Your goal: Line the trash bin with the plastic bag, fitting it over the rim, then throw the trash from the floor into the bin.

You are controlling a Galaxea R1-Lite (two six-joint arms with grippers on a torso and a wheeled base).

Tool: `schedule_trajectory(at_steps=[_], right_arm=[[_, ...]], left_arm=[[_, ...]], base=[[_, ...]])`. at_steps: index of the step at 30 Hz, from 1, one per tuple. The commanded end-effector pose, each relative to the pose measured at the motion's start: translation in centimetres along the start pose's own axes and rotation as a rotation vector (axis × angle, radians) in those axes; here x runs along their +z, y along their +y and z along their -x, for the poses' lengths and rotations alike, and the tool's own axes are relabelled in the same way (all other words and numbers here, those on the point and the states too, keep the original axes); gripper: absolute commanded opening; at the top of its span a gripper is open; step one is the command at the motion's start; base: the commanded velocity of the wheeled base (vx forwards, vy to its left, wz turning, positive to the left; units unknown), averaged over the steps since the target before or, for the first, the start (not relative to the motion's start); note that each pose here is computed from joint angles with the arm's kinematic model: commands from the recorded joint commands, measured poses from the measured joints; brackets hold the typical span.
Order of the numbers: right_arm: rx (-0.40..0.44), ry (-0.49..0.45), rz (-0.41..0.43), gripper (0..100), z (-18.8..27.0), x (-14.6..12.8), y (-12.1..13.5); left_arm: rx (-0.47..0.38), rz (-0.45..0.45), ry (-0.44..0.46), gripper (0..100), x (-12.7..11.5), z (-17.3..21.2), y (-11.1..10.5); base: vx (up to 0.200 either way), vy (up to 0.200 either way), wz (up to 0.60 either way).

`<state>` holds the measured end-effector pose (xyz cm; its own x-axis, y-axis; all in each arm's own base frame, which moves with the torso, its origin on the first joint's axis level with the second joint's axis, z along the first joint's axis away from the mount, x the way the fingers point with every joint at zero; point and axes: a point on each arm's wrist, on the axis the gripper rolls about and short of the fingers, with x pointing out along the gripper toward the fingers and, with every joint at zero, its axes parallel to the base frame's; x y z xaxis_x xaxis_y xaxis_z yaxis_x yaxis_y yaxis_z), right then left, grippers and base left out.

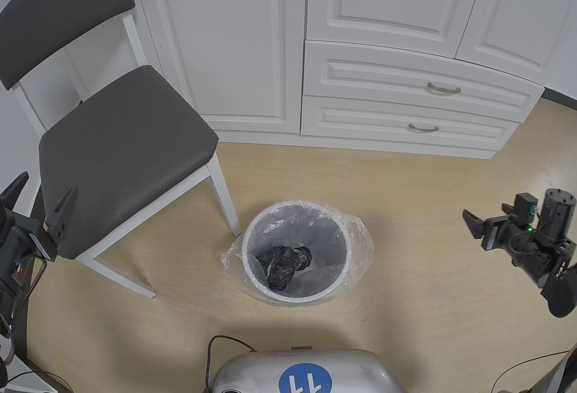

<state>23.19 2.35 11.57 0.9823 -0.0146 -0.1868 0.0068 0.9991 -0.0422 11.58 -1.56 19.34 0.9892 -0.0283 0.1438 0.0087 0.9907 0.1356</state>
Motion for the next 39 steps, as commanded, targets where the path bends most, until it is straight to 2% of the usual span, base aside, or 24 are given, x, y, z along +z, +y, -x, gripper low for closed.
schedule_trajectory(at_steps=[1, 6, 7, 11, 15, 19, 22, 23, 24, 25, 27, 30, 35, 39], right_arm=[[-0.141, -0.112, -0.041, 100, 7.2, 2.0, -3.2], [-0.194, -0.150, -0.052, 100, 11.6, 3.7, -4.0], [-0.194, -0.174, -0.057, 100, 14.0, 4.7, -3.9], [-0.182, -0.202, -0.074, 100, 19.1, 5.4, -3.6], [-0.167, -0.265, -0.117, 100, 23.1, 3.9, -3.2], [-0.157, -0.332, -0.154, 100, 24.7, 2.2, -3.0], [-0.090, -0.414, -0.165, 100, 26.2, -0.7, -2.6], [-0.090, -0.414, -0.165, 100, 26.2, -0.7, -2.6], [-0.027, -0.455, -0.173, 100, 26.7, -2.1, -2.4], [0.013, -0.454, -0.180, 100, 26.6, -2.8, -2.4], [0.062, -0.488, -0.195, 100, 26.9, -3.8, -2.6], [0.047, -0.443, -0.222, 100, 26.0, -4.9, -2.5], [0.008, -0.362, -0.218, 100, 24.7, -7.1, -2.5], [-0.008, -0.368, -0.224, 100, 24.7, -7.1, -2.5]], left_arm=[[0.014, 0.023, -0.126, 100, 3.4, 1.2, 0.7], [0.005, 0.027, -0.133, 100, 5.9, 3.3, 1.2], [0.000, 0.026, -0.126, 100, 6.7, 4.6, 1.6], [-0.007, 0.033, -0.099, 100, 7.0, 7.5, 2.0], [-0.006, 0.070, -0.108, 100, 5.8, 10.5, 2.3], [-0.005, 0.072, -0.105, 100, 5.0, 12.2, 2.4], [0.013, 0.069, -0.111, 100, 4.2, 13.8, 2.4], [0.013, 0.069, -0.111, 100, 4.2, 13.8, 2.4], [0.037, 0.065, -0.116, 100, 3.7, 14.3, 2.3], [0.048, 0.064, -0.121, 100, 3.4, 14.6, 2.3], [0.069, 0.060, -0.139, 100, 2.8, 15.3, 2.2], [0.097, 0.055, -0.148, 100, 1.9, 16.1, 2.0], [0.135, 0.041, -0.136, 100, 0.0, 17.4, 1.5], [0.154, 0.037, -0.111, 100, -1.9, 17.7, 1.1]], base=[[0.000, 0.000, 0.00], [0.000, 0.000, 0.00], [0.000, 0.000, 0.00], [0.000, 0.000, 0.00], [0.000, 0.000, 0.00], [0.000, 0.000, 0.00], [0.000, 0.000, 0.00], [0.000, 0.000, 0.00], [0.000, 0.000, 0.00], [0.000, 0.000, 0.00], [0.000, 0.000, 0.00], [0.000, 0.000, 0.00], [0.000, 0.000, 0.00], [0.000, 0.000, 0.00]])
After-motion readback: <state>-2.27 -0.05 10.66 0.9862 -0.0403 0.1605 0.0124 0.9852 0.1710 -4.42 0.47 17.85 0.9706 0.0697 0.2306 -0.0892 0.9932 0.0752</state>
